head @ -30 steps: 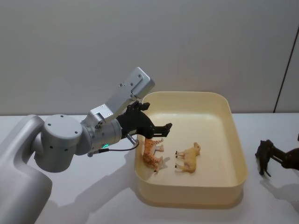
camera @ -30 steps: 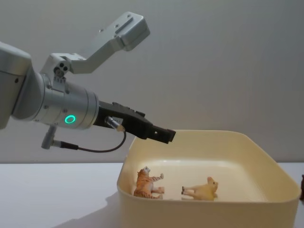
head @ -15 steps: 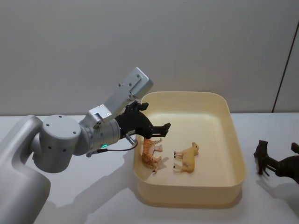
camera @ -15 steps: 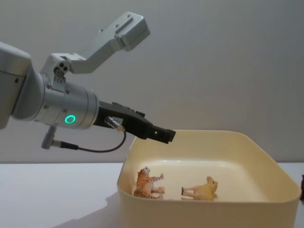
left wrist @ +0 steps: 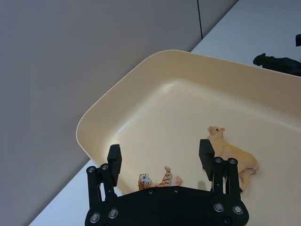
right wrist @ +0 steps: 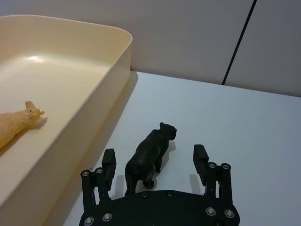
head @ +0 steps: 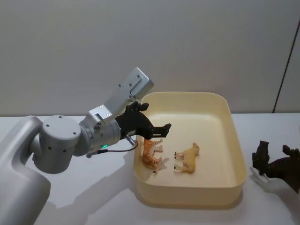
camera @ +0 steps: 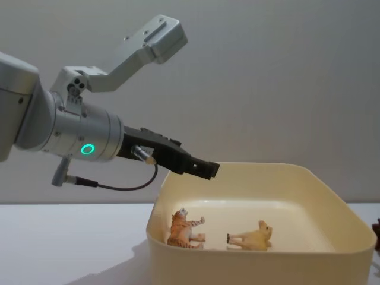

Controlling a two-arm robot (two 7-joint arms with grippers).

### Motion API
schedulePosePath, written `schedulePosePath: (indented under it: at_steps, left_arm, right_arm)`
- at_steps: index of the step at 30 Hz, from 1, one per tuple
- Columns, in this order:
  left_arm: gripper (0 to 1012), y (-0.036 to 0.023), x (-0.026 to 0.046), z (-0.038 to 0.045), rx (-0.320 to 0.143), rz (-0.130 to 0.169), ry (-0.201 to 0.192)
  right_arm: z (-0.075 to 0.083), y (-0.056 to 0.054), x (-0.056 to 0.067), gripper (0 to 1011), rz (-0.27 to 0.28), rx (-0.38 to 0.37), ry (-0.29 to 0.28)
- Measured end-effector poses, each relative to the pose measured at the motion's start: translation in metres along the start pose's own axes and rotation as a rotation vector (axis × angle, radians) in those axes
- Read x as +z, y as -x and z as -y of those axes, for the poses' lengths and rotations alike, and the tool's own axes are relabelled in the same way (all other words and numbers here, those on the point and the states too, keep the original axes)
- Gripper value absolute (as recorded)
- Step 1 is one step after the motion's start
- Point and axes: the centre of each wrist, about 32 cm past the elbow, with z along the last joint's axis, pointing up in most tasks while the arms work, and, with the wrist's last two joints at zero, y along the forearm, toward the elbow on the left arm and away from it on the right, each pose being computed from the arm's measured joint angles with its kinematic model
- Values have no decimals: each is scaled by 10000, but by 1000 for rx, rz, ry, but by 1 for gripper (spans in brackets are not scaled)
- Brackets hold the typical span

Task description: Pick up the toy alternately with two hands and place it into the central storage box.

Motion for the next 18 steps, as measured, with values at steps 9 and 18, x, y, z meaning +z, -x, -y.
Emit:
schedulePosePath:
  at_steps: [9,18]
  left_arm:
    - [1001,0,0,0,0,0,0]
    - [1001,0,0,0,0,0,0]
  right_arm:
    - [-123,51,-30,951,21,-3,16]
    - [-180,77,-42,726,31,-4,23]
